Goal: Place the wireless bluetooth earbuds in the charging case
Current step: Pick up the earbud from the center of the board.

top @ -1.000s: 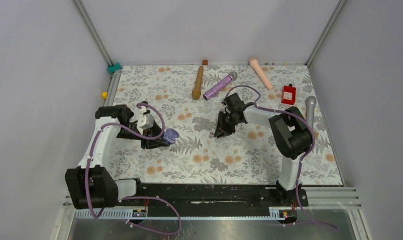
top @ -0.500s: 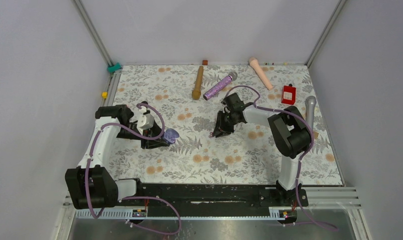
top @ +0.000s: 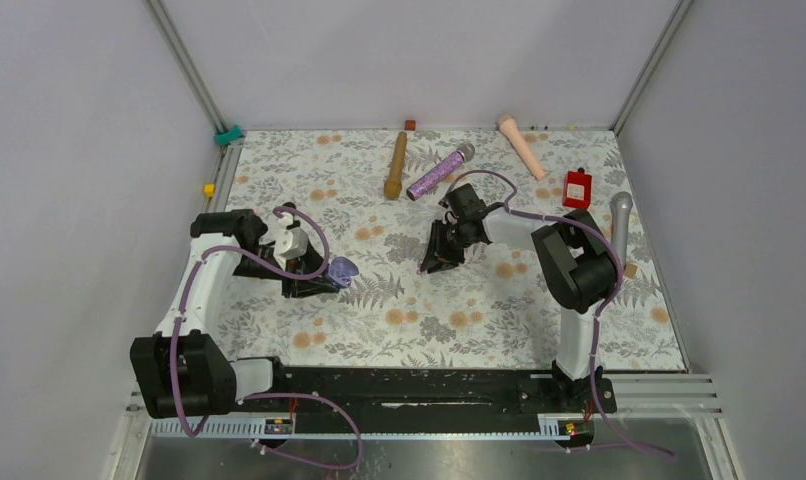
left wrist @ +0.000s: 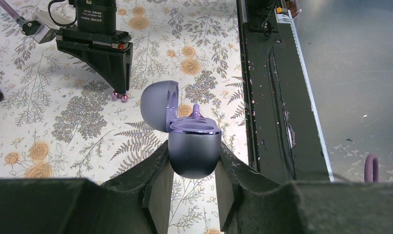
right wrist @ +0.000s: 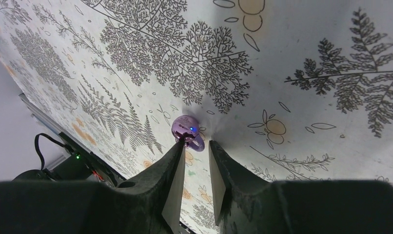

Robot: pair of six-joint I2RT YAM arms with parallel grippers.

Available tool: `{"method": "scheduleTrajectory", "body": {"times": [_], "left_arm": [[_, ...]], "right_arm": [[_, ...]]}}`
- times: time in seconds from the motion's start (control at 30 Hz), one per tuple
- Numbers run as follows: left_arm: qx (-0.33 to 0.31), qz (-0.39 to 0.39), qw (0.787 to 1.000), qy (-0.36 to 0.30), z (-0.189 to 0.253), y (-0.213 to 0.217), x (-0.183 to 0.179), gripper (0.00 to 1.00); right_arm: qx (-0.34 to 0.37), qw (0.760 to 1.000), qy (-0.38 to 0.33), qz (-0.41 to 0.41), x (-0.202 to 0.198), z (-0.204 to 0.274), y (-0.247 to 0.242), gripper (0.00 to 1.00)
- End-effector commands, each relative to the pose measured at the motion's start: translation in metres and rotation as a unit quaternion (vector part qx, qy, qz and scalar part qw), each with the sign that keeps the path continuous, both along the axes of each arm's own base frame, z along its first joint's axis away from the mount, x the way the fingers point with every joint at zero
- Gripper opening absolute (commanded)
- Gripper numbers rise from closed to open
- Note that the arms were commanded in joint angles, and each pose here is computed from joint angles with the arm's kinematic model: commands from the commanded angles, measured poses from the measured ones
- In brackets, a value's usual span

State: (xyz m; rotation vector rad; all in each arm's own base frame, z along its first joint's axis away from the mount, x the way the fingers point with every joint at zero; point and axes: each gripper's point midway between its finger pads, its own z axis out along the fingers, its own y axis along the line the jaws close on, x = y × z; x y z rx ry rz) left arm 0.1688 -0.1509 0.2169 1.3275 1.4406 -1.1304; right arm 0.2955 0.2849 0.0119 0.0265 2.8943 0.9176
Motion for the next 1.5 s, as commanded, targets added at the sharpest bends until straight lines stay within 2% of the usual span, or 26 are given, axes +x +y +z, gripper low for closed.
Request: {"method": "scheduleTrajectory", "body": {"times": [0.0, 0.53, 0.8, 1.3, 1.47], "left_arm": [[-0.015, 0.003, 1.0, -0.007, 0.008, -0.002, -0.003, 0.0], [-0.016, 0.003, 1.0, -0.011, 0.009, -0.002, -0.004, 0.0], [-0.016, 0.003, 1.0, -0.01, 0.008, -0.002, -0.004, 0.0], [-0.02, 0.003, 1.0, -0.013, 0.008, -0.002, -0.005, 0.0], [-0.03, 0.005, 1.0, 0.002, 0.008, -0.004, 0.0, 0.0]], "right_arm": [[-0.037, 0.999, 0.012, -0.002, -0.002, -0.021, -0.01, 0.33], [-0.025, 1.0, -0.014, 0.009, 0.01, -0.011, -0.009, 0.2], [-0.009, 0.998, -0.053, 0.022, 0.019, 0.01, -0.005, 0.15], [0.009, 0.981, -0.188, 0.045, 0.037, 0.098, -0.008, 0.14], [0.002, 0.963, -0.26, 0.07, 0.037, 0.137, -0.013, 0.14]]}}
